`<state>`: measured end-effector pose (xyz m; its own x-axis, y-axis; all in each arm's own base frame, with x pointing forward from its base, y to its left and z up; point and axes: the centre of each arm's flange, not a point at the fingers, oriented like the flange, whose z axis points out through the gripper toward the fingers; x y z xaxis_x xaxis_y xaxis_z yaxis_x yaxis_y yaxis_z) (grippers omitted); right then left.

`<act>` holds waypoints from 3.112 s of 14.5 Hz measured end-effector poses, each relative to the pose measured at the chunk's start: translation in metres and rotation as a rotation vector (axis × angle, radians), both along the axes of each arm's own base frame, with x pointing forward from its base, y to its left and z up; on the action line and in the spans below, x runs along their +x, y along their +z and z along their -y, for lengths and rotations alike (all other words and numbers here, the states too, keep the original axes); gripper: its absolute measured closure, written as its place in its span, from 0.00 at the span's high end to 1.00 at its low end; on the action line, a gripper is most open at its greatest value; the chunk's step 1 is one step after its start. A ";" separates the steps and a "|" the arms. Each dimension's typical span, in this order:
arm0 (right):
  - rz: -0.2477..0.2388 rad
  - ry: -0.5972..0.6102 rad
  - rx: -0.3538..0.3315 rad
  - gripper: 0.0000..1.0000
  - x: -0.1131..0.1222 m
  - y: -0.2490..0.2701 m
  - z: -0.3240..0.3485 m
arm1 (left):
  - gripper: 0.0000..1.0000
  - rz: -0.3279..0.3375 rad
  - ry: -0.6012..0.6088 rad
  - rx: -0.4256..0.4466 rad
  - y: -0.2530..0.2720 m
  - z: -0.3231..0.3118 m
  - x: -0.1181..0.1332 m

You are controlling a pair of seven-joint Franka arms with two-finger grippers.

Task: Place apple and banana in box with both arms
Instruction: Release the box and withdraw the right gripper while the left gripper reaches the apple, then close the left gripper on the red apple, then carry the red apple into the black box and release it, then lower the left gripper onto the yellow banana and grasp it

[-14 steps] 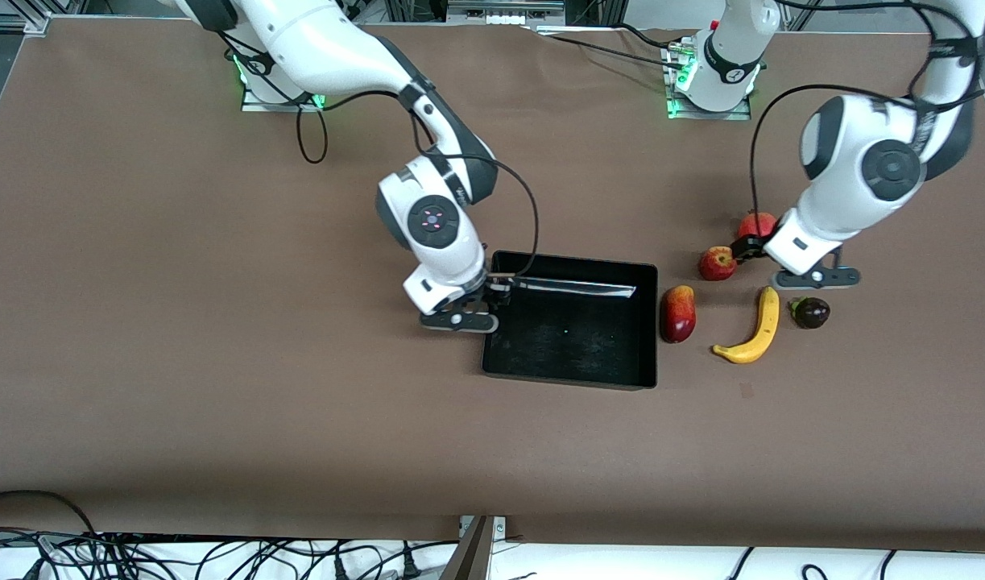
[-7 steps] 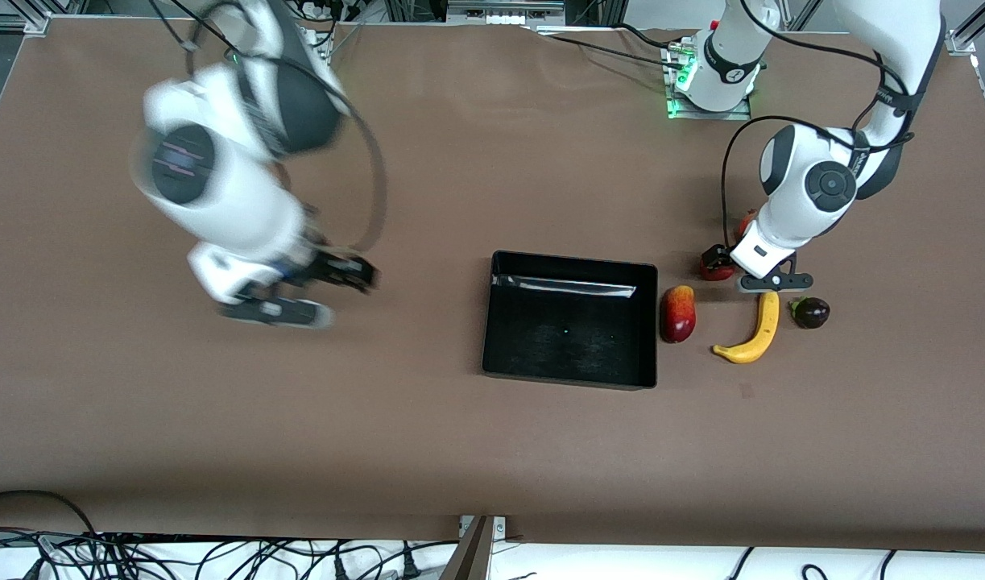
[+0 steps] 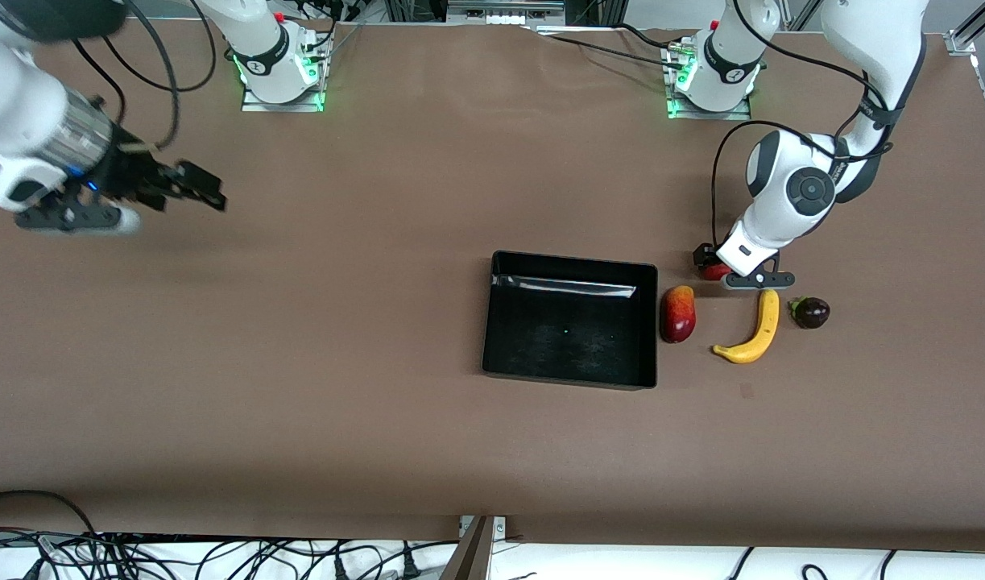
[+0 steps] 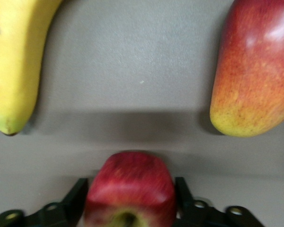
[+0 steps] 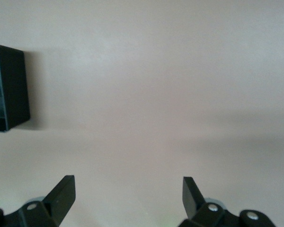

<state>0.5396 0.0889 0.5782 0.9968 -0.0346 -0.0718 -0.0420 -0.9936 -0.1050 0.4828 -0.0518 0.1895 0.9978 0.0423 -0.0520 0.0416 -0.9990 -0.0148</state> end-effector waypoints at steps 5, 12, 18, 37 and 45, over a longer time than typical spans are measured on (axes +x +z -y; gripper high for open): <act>0.027 0.041 -0.075 1.00 -0.022 0.009 0.011 | 0.69 0.010 0.000 0.007 0.038 0.007 0.015; 0.069 0.045 -0.117 1.00 -0.012 0.012 0.017 | 0.69 0.010 0.201 0.003 0.204 0.143 0.083; 0.105 0.044 -0.163 1.00 -0.005 0.026 0.023 | 0.69 -0.066 0.397 -0.070 0.087 0.212 0.120; 0.053 0.003 -0.151 1.00 0.000 0.013 0.016 | 1.00 -0.093 0.205 0.090 0.157 0.107 0.172; 0.054 0.000 -0.141 1.00 0.000 0.014 0.015 | 1.00 -0.050 -0.328 0.030 0.091 -0.061 0.193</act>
